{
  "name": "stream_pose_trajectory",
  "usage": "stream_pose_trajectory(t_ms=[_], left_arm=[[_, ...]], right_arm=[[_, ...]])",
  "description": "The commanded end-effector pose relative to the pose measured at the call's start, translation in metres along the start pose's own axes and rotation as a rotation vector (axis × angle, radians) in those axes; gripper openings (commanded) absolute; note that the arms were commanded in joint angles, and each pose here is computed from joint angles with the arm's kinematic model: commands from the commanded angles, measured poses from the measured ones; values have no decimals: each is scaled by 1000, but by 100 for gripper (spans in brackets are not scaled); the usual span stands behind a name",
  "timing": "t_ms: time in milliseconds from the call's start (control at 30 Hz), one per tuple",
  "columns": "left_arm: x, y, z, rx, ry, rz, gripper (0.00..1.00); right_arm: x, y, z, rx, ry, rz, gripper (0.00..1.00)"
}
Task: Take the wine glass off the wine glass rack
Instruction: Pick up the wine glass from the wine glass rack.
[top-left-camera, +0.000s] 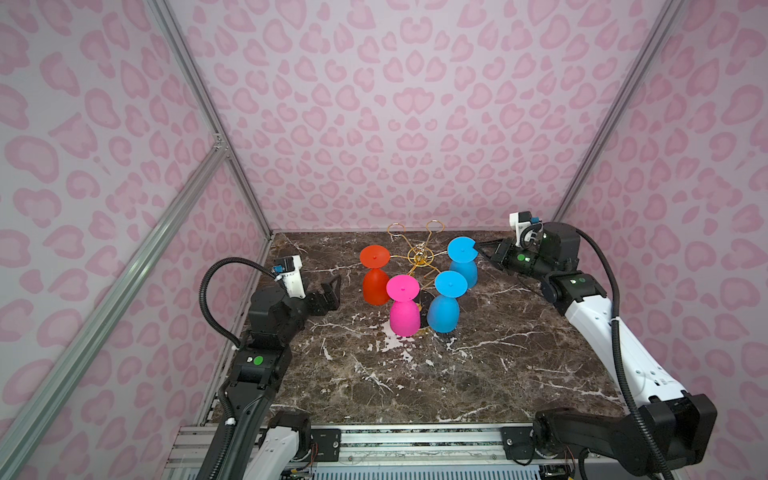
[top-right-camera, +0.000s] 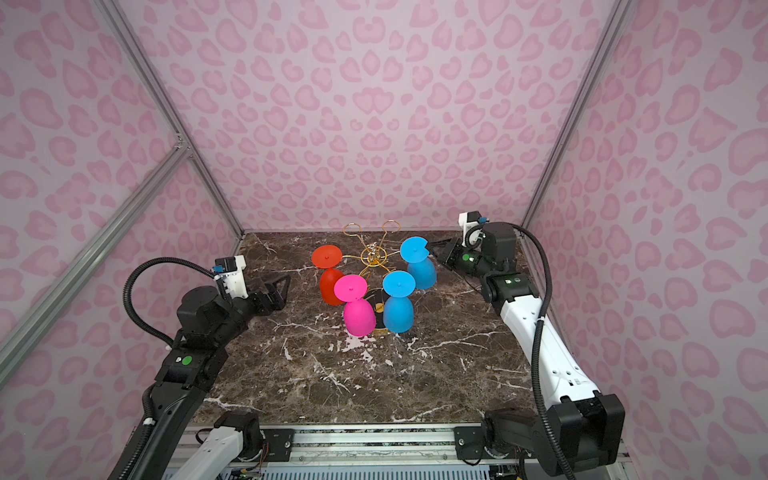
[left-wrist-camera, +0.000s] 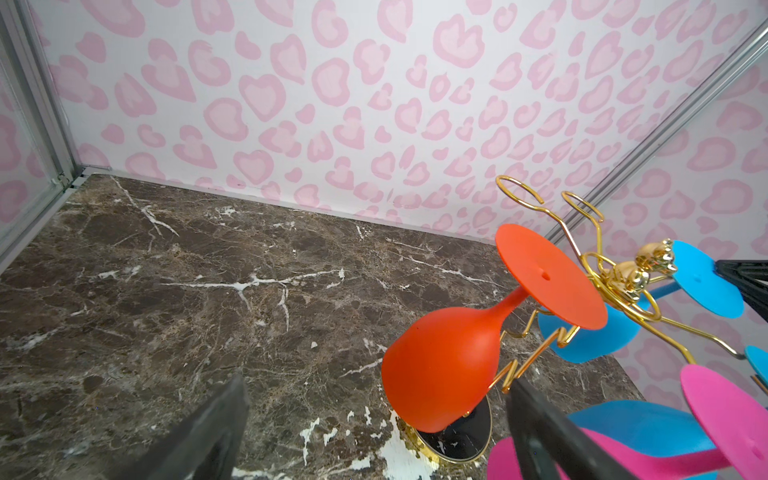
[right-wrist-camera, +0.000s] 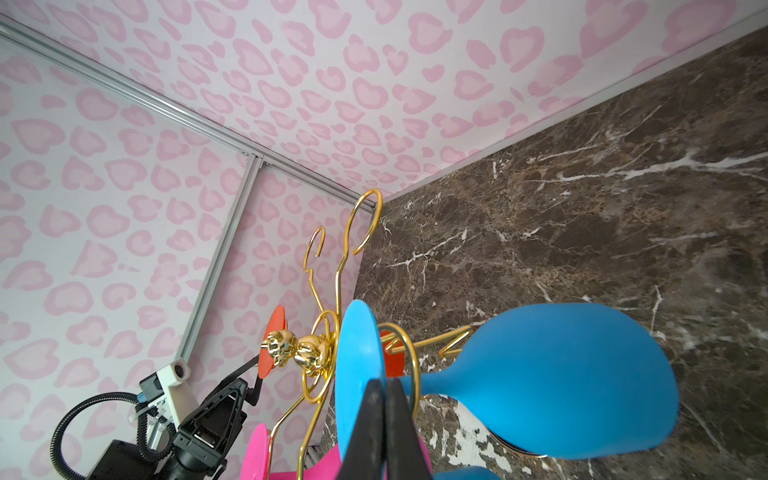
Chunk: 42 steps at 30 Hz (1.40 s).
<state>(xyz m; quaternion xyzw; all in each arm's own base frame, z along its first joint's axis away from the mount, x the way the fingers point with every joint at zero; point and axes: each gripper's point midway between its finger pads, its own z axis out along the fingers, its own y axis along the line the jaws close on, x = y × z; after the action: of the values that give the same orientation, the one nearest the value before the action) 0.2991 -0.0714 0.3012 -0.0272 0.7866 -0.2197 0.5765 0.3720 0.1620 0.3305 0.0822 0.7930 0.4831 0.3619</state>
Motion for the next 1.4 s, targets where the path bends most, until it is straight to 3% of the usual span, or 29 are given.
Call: stream_pose_trajectory(t_ms=[0,400,1367], left_arm=[[-4,-2,-1,5,-16,-11,98],[3,0,-4,-3,6,-27,98],[7,0,-10,-4,9,-22,98]], right_arm=[[0,3,1,-26,-3,15,0],[1,15,3,-81,-13,101,0],[19,27,19,-97,30,121,0]])
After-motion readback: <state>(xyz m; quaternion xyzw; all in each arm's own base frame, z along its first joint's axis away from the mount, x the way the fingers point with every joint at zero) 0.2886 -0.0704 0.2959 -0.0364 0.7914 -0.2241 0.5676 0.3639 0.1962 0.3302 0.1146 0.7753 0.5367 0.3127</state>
